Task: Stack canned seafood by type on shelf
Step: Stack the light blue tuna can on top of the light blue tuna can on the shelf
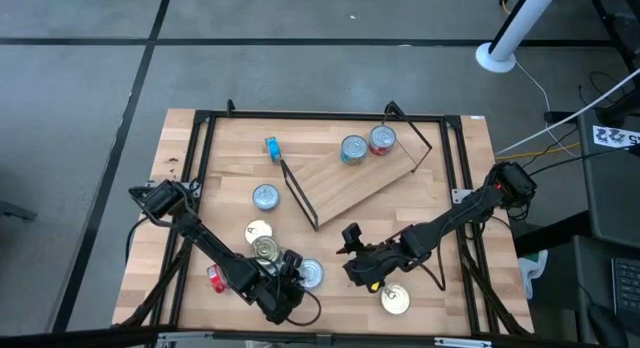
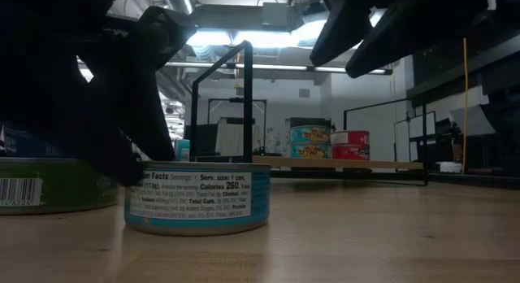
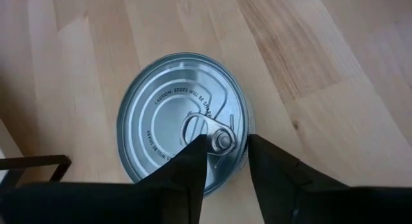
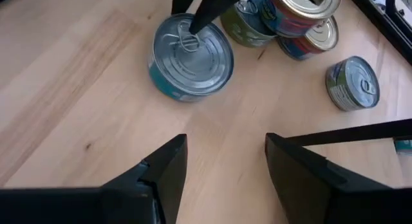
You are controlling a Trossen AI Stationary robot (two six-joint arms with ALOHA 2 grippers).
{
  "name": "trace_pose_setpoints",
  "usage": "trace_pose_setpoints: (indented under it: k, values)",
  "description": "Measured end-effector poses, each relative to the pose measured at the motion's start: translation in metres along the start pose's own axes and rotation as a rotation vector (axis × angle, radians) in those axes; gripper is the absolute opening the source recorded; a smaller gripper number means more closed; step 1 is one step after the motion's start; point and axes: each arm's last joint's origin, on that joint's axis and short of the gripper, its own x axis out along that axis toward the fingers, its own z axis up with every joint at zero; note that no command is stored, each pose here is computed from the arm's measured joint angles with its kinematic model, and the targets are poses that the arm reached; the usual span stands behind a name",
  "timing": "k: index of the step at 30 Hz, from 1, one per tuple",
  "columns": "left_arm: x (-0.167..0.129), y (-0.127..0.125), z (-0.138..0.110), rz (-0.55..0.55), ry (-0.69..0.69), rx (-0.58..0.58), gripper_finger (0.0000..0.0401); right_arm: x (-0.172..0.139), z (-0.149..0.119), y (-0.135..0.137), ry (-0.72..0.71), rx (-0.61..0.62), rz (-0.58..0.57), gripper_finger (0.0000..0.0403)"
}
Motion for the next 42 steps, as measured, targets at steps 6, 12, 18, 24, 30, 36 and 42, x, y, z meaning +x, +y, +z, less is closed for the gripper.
trace_pose_setpoints:
  k: [6,12,18,24,30,36,42]
  values:
    - [0.004,0.009,0.001,0.013,0.009,-0.019,0.0093,0.006,-0.003,-0.005,0.021,0.01,-0.006,0.0209]
    - [0.009,0.018,0.001,0.026,0.021,-0.041,0.0065,0.023,-0.013,-0.016,0.073,0.034,-0.009,0.0209]
    - [0.011,0.023,0.001,0.037,0.031,-0.047,0.0025,0.028,-0.014,-0.015,0.07,-0.012,0.033,0.0209]
    - [0.012,0.025,0.001,0.04,0.032,-0.052,0.0003,0.036,-0.018,-0.01,0.092,-0.022,0.076,0.0209]
    - [0.013,0.026,0.002,0.039,0.03,-0.056,0.0002,0.041,-0.019,-0.008,0.094,-0.023,0.079,0.0209]
    - [0.013,0.026,0.005,0.037,0.003,-0.063,0.0001,0.043,-0.02,-0.007,0.105,-0.034,0.074,0.0209]
    - [0.015,0.031,0.011,0.042,-0.051,-0.097,0.0001,0.043,-0.02,-0.007,0.105,-0.036,0.073,0.0209]
